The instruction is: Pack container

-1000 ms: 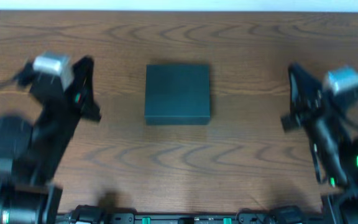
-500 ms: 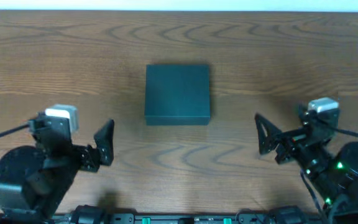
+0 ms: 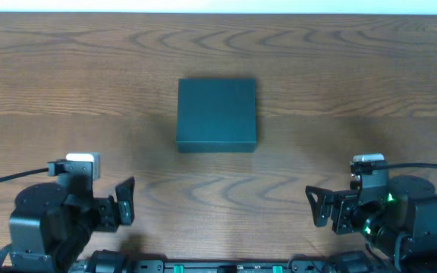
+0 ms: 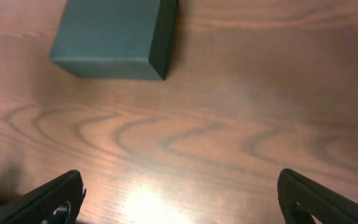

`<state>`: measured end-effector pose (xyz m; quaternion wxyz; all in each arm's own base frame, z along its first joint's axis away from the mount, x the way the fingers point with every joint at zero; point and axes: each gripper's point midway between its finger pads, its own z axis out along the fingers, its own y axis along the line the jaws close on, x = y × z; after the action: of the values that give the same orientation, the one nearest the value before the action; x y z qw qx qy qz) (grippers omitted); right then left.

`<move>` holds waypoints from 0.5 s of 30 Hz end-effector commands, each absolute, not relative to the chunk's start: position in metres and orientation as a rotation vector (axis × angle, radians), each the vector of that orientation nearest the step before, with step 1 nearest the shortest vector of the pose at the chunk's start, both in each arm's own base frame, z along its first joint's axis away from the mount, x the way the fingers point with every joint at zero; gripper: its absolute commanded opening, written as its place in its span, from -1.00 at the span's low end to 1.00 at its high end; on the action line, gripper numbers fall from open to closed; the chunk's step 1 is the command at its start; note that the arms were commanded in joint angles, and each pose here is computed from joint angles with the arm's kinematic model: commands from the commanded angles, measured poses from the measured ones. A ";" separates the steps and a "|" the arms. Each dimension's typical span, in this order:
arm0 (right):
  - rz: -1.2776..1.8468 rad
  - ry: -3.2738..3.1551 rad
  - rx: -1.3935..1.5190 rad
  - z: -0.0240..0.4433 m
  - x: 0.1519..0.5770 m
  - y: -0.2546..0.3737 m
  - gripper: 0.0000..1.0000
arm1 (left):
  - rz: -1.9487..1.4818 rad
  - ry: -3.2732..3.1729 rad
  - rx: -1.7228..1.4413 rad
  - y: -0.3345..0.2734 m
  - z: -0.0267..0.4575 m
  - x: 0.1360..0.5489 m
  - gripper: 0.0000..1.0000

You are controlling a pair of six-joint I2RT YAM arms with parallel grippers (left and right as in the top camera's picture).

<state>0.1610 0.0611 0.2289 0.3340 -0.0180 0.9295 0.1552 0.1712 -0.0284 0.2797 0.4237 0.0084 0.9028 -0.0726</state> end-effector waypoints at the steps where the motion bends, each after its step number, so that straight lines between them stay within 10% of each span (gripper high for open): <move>1: 0.418 2.439 -0.034 0.228 0.158 0.062 0.99 | -0.093 2.207 0.016 -0.016 0.268 0.180 0.91; 15: 0.418 2.439 -0.034 0.228 0.158 0.062 0.98 | -0.026 2.037 -0.176 0.010 0.143 0.211 0.91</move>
<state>0.1582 0.0606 0.2260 0.3262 -0.0170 0.9325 0.1541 0.2104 -0.0014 0.1571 0.5118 -0.0306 0.8583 -0.0212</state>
